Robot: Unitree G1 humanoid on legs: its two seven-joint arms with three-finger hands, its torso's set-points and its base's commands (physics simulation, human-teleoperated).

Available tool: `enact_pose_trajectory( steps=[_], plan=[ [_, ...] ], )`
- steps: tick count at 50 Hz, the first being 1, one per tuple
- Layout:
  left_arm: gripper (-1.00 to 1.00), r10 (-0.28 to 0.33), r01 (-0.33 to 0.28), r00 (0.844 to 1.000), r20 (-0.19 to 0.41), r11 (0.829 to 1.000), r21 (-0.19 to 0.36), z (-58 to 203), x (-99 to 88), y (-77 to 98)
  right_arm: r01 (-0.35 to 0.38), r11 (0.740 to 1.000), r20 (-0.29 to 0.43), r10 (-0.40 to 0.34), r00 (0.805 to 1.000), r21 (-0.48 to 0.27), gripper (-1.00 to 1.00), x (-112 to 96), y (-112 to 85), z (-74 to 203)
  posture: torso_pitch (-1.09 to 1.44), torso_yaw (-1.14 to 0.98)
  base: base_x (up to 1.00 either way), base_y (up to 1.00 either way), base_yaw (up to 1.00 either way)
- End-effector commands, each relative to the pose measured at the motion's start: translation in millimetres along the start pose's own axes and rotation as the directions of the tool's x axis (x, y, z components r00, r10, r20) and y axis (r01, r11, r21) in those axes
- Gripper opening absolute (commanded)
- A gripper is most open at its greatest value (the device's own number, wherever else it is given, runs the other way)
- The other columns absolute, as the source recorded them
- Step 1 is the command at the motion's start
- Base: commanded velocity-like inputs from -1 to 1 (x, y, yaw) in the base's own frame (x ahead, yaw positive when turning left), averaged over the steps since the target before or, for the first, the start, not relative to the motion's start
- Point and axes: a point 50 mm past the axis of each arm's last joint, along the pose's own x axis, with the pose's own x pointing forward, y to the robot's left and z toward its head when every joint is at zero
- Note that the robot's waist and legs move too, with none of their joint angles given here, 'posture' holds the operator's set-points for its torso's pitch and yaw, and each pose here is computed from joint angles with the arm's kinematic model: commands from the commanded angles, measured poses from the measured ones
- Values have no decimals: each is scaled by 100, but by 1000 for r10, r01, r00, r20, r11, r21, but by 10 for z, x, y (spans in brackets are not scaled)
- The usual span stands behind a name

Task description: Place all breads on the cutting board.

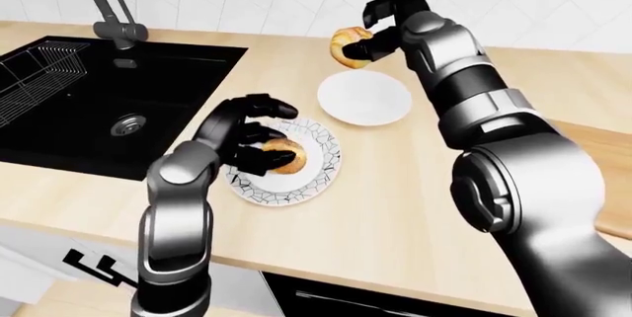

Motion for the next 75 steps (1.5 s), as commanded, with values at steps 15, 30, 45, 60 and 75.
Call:
enact_pose_trajectory(
  steps=[15,30,45,60,75],
  plan=[
    [-4,21,-23,998,61,999,27,117,2,24,28,1000,118,-29,993,11,-100,-70,-79,293,0,0,0,0,0],
    [-69,43,-42,996,75,999,-16,250,57,100,25,1000,115,-27,993,16,-100,-59,-59,261,0,0,0,0,0],
    [-82,66,-60,990,126,997,-49,649,12,314,24,999,120,-27,992,24,-100,-78,-78,317,0,0,0,0,0],
    [-92,161,-137,974,160,980,-147,1017,258,630,15,991,139,-33,990,130,-100,-254,-376,632,0,0,0,0,0],
    [-100,235,-196,958,166,955,-221,1215,420,816,76,987,86,-89,992,145,-100,-713,-842,661,0,0,0,0,0]
  ],
)
